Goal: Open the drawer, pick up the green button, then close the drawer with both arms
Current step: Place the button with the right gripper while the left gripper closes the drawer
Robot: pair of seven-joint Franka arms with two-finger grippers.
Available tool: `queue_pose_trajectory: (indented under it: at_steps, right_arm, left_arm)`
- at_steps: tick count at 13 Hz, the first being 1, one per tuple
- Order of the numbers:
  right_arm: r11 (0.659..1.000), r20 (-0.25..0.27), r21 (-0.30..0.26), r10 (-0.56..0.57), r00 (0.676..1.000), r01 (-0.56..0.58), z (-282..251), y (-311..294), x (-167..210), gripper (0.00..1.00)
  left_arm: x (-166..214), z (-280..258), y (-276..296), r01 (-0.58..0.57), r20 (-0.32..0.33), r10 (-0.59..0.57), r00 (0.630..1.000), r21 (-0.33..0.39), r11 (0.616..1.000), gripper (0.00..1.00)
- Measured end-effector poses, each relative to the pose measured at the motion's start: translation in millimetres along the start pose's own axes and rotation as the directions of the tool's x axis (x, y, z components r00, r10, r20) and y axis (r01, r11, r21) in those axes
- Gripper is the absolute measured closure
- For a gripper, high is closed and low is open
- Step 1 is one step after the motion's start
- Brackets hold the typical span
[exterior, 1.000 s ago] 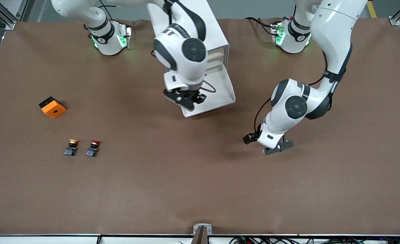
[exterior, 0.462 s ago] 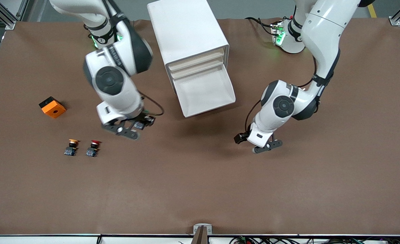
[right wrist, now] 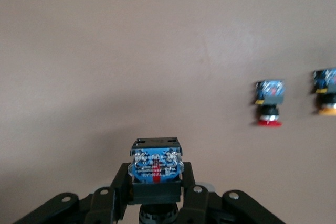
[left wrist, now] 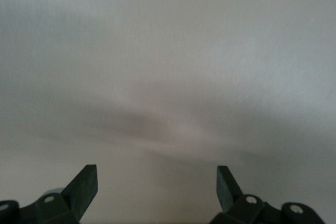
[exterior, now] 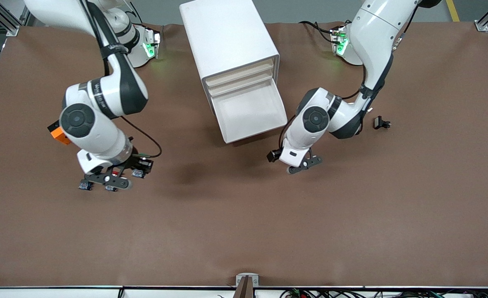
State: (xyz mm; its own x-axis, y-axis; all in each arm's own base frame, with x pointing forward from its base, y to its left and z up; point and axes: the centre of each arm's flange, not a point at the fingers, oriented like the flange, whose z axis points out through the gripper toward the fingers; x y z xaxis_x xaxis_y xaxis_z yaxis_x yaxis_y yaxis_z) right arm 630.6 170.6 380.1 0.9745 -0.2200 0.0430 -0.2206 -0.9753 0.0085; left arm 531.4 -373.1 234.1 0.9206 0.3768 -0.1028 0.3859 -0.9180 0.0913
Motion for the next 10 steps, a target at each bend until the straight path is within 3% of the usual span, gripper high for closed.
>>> queue_pose_trajectory:
  at_steps: [4,10]
  right_arm:
    - [1.0,-0.038,0.015,0.002,0.999,-0.001,65.5,31.9,13.0,0.57]
    - [0.999,0.007,-0.01,0.043,0.999,-0.042,138.9,58.9,19.2,0.57]
  left_arm:
    - [-36.0,8.4,11.2,0.016,0.052,-0.02,0.998,0.08,0.997,0.0]
    - [-81.6,16.7,28.5,0.035,0.071,-0.045,0.996,0.135,0.99,0.0]
